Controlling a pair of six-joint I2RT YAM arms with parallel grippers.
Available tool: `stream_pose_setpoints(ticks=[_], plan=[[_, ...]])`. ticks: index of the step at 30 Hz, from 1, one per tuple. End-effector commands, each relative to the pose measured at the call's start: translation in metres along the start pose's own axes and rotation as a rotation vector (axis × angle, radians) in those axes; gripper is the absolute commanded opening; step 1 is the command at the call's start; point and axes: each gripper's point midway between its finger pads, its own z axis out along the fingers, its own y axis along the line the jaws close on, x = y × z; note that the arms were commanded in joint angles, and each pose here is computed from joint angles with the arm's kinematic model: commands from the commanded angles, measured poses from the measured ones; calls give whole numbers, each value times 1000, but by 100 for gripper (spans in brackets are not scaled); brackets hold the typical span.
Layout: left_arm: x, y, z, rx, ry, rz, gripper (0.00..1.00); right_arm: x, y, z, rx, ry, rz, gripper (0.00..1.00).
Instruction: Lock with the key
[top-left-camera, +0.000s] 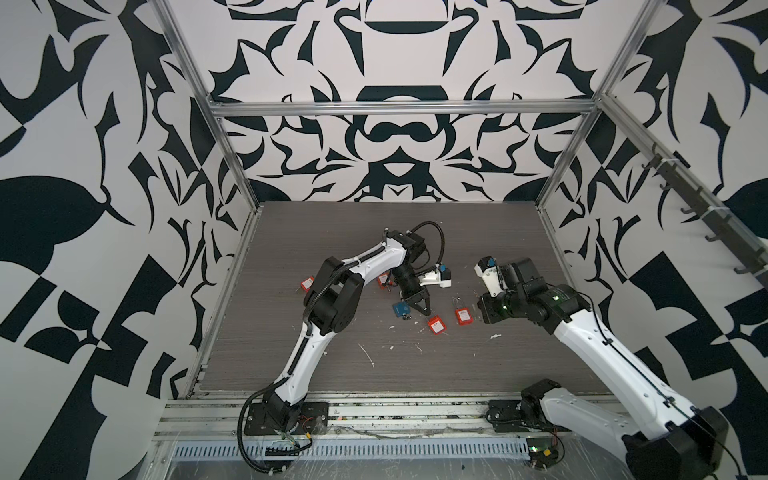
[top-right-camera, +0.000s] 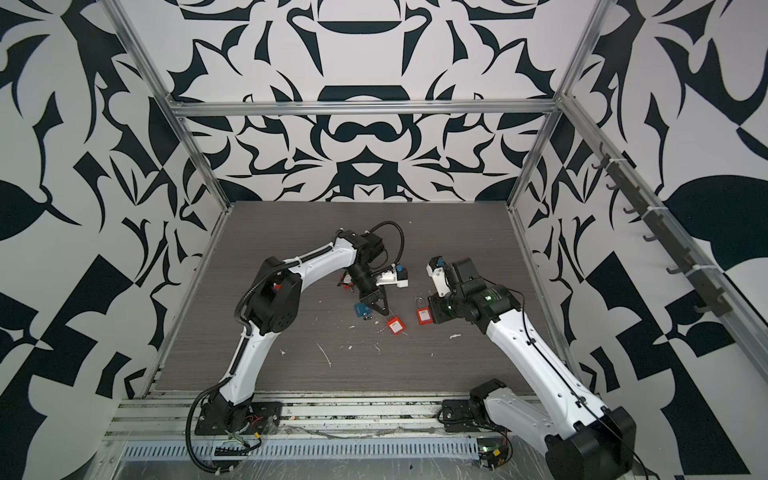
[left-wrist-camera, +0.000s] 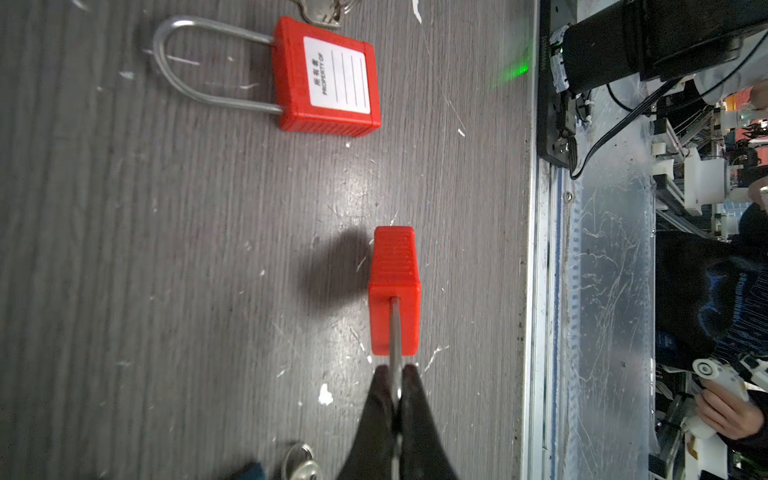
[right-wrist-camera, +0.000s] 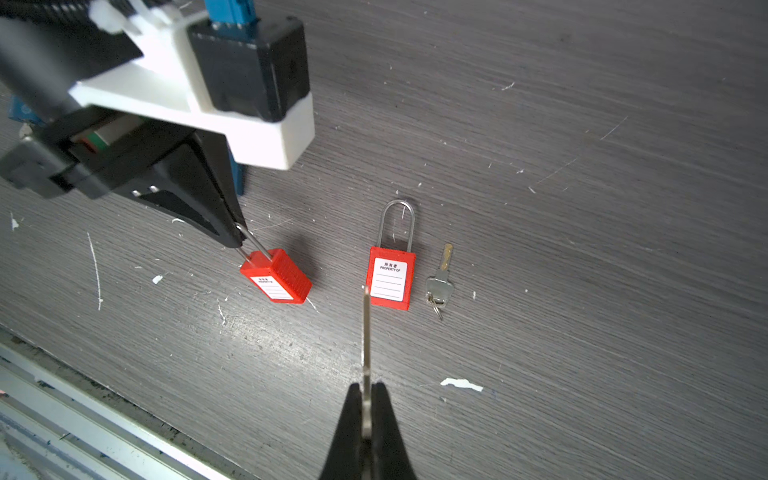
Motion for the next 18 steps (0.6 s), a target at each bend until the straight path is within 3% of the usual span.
stream_pose_setpoints(ticks=[1,18], plan=[[10,4,6,3,64,-25,6,-8,3,-1,-13,-17,26,0],[-12,44,26,-131,68,12,13,-7,3,9,-25,-27,66,0]])
